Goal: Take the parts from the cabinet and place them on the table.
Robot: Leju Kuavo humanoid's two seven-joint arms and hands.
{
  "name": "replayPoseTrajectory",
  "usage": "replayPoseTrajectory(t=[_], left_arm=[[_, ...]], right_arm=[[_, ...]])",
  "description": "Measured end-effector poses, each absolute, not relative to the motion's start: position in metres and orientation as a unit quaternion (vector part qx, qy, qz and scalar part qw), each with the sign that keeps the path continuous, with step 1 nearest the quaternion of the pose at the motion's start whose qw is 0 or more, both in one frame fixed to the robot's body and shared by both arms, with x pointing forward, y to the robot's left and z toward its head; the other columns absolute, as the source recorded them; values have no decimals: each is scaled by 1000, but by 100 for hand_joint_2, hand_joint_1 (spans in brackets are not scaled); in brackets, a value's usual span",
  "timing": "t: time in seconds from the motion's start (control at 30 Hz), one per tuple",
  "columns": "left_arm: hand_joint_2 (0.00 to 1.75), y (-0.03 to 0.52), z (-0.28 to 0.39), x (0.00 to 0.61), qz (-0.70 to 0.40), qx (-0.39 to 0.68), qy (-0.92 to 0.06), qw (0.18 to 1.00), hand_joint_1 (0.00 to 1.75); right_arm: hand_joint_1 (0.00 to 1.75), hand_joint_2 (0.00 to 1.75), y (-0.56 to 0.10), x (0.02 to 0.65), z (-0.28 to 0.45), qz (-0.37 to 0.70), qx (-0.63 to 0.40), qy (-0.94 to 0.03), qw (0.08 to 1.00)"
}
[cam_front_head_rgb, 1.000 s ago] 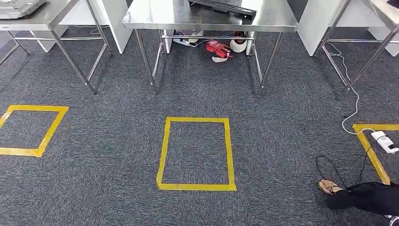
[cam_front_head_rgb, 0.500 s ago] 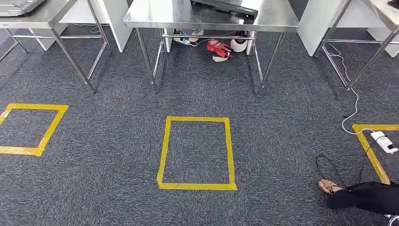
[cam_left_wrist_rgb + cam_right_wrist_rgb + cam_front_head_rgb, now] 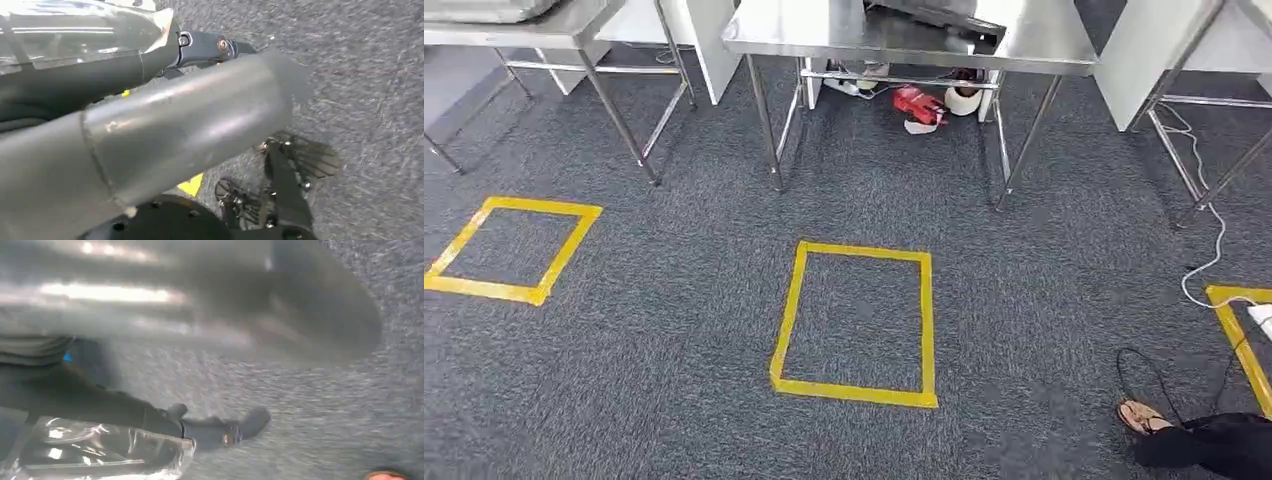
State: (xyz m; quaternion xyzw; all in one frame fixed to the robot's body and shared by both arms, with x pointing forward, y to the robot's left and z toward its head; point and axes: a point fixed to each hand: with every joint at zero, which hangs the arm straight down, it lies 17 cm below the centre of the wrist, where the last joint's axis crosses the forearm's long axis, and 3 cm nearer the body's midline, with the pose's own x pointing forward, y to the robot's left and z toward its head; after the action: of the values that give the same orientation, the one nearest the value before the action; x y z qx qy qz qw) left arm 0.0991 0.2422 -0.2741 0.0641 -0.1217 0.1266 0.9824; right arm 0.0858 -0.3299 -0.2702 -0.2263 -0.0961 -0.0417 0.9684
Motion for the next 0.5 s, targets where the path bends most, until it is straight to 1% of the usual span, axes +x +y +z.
replayPoseTrajectory(t=[0.37, 0.5], left_arm=[[0, 242, -275, 91, 126, 65, -116, 983, 0], [0, 244, -275, 96, 126, 66, -120, 983, 0]], right_arm=[[0, 0, -330, 82, -271, -42, -227, -91, 969], [0, 0, -329, 82, -271, -42, -226, -91, 969]])
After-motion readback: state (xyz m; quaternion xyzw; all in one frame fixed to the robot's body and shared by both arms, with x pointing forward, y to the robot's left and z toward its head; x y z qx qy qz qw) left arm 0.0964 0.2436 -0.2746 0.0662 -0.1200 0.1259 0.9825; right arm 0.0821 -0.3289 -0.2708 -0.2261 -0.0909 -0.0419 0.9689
